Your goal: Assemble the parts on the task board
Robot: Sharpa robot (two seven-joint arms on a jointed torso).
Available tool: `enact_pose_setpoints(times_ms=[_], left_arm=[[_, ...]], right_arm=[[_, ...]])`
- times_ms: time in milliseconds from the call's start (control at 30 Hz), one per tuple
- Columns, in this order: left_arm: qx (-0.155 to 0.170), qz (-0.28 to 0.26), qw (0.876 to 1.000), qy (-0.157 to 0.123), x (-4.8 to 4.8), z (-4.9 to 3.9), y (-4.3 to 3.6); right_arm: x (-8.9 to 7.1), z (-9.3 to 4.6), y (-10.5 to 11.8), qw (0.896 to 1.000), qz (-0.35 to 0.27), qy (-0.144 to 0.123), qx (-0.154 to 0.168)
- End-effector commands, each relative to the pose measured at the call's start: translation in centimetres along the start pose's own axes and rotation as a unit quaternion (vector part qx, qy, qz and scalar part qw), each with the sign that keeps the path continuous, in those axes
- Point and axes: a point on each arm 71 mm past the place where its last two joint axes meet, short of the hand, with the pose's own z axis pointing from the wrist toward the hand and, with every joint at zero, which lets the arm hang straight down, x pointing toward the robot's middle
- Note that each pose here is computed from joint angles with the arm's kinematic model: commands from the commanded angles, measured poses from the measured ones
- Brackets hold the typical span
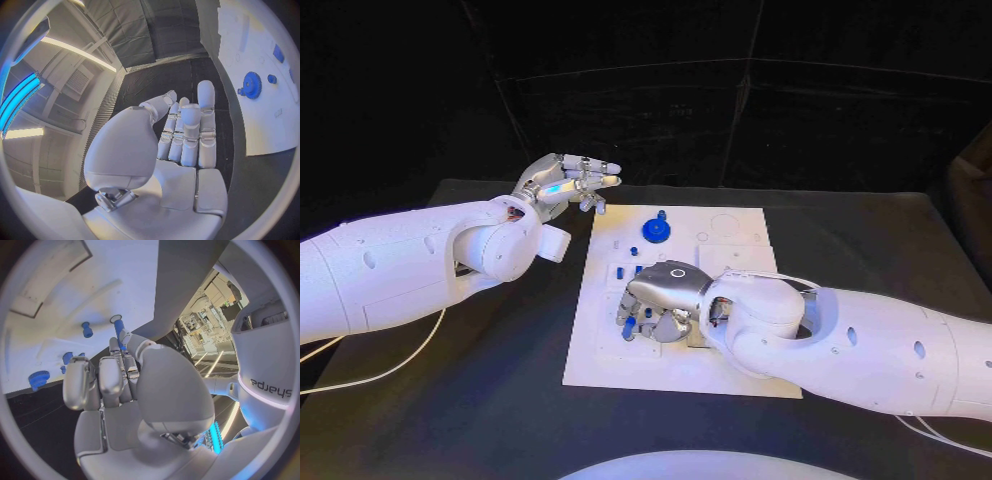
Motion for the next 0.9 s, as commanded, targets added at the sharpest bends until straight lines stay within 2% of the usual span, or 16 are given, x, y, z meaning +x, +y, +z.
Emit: enact_pose_setpoints(times_ms=[33, 333, 700, 900], left_arm=[[0.004, -0.004, 1.000, 0.005, 0.12, 0.05, -0.14], [0.004, -0.004, 1.000, 0.004, 0.08, 0.03, -0.14], [0.004, -0.004, 1.000, 0.004, 0.05, 0.03, -0.14], [0.003, -0.004, 1.000, 0.004, 0.01, 0.02, -0.13]], right_arm=[[0.21, 0.03, -0.03, 0.999, -0.031, 0.018, 0.007], [0.26, 0.31, 0.04, 0.999, -0.050, 0.019, 0.010], [0.60, 0.64, 0.72, 0.997, -0.079, 0.019, -0.003], [0.57, 0.67, 0.97, 0.997, -0.074, 0.008, -0.015]])
